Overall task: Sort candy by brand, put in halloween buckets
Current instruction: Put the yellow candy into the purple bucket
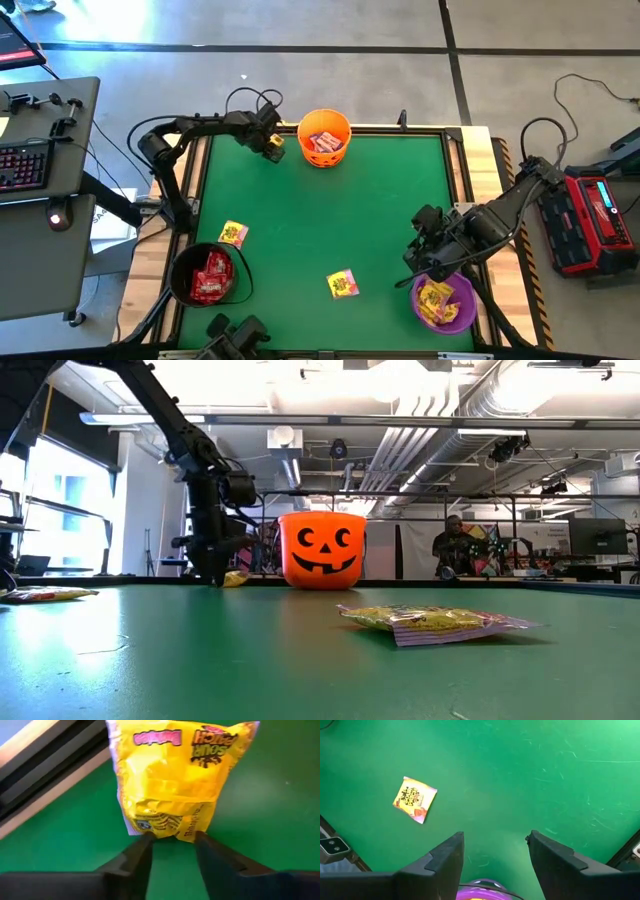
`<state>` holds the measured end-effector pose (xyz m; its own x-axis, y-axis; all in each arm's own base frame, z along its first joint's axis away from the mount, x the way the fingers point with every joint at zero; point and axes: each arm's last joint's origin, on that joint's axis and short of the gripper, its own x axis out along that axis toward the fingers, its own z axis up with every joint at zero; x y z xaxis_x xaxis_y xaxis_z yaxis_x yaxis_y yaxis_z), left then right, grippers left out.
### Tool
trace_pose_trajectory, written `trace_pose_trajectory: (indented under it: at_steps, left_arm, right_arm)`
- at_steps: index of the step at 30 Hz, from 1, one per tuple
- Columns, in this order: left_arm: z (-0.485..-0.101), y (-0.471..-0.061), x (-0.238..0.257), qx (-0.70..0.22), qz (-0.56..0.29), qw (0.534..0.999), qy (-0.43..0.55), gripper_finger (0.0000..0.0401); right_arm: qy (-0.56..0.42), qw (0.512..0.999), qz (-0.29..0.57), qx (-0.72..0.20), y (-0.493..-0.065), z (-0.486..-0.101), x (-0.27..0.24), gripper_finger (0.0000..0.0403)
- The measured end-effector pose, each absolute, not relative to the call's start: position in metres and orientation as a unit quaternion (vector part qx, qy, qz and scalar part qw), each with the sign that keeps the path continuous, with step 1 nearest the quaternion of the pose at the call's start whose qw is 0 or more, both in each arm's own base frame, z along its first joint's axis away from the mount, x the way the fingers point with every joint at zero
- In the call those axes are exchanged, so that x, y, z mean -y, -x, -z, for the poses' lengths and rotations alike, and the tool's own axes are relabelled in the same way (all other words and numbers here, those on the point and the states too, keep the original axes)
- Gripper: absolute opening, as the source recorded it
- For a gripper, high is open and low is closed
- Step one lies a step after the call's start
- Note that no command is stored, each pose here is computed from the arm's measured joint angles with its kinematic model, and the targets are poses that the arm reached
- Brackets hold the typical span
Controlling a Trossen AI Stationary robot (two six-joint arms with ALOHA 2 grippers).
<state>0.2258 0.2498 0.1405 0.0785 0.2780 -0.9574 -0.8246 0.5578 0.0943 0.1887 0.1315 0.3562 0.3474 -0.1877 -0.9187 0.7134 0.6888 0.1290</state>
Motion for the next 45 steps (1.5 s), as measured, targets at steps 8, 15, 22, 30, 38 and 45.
trace_pose_trajectory:
  at_steps: [8, 15, 22, 30, 38, 45]
  left_arm:
    - [-0.140, -0.226, -0.251, -0.562, -0.371, 0.706, 0.218, 0.0009]
    - [-0.161, -0.224, -0.244, -0.552, -0.350, 0.728, 0.207, 0.0002]
    - [-0.207, -0.215, -0.225, -0.518, -0.319, 0.767, 0.202, 0.0000]
    - [-0.273, -0.204, -0.180, -0.442, -0.279, 0.838, 0.156, 0.0000]
    - [-0.312, -0.207, -0.133, -0.362, -0.235, 0.893, 0.130, 0.0000]
    - [-0.327, -0.233, -0.099, -0.278, -0.189, 0.931, 0.144, 0.0000]
  right_arm:
    - [-0.267, 0.777, 0.291, -0.491, -0.189, -0.356, -0.131, 0.0209]
    - [-0.270, 0.776, 0.293, -0.490, -0.189, -0.356, -0.131, 0.0209]
    - [-0.269, 0.776, 0.292, -0.490, -0.189, -0.356, -0.131, 0.0209]
    - [-0.265, 0.789, 0.298, -0.468, -0.190, -0.357, -0.131, 0.0209]
    - [-0.281, 0.844, 0.346, -0.298, -0.209, -0.364, -0.125, 0.0209]
    - [-0.308, 0.851, 0.385, -0.180, -0.231, -0.373, -0.108, 0.0209]
